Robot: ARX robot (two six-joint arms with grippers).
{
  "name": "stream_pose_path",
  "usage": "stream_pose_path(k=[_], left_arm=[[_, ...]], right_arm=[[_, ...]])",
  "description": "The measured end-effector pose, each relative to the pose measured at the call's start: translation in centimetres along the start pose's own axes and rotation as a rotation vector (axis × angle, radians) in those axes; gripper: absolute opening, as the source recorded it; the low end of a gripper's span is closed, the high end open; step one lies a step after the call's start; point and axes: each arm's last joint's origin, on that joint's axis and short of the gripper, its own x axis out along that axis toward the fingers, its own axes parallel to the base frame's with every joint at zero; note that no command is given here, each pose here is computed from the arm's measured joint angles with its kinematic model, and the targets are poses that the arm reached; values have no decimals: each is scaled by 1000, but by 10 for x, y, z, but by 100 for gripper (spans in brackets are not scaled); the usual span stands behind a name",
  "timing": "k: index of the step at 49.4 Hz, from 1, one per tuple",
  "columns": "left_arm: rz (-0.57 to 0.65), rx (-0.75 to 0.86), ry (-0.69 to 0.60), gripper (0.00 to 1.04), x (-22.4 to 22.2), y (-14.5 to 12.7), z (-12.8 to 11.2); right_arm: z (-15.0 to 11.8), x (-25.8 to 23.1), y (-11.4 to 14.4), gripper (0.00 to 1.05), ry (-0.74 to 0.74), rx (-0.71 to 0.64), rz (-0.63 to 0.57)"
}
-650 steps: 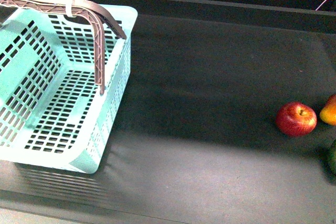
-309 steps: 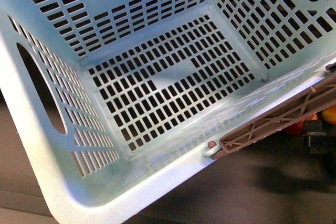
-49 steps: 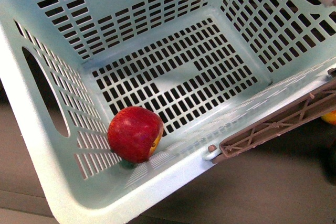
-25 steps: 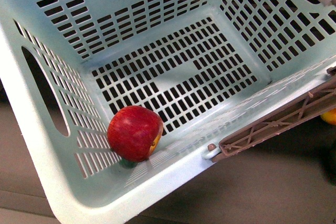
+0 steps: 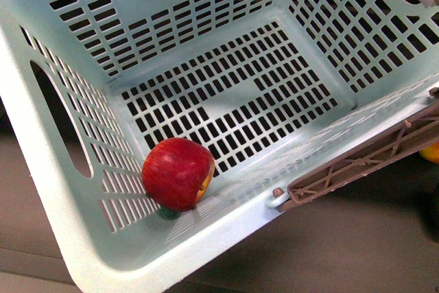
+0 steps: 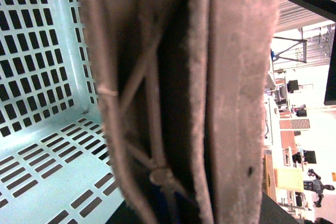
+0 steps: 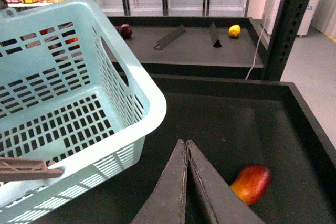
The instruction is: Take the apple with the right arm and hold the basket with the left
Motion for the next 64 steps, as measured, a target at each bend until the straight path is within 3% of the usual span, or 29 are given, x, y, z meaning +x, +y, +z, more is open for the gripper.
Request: stream_pose_path(k=[13,30,41,51,64], left_arm=[[0,-4,0,16,0,0,0],[0,0,-1,16,0,0,0],[1,0,-1,16,0,0,0],[160,-169,-401,16,-2,-1,9],[150,-276,-491,16,-19,12,40]], right_arm=[[1,-5,0,2,-28,0,-2],[1,-5,0,66,-28,0,-2],[1,-5,0,97,-28,0,-2],[1,-5,0,96,-29,0,-2],[1,-5,0,96,-29,0,-1]])
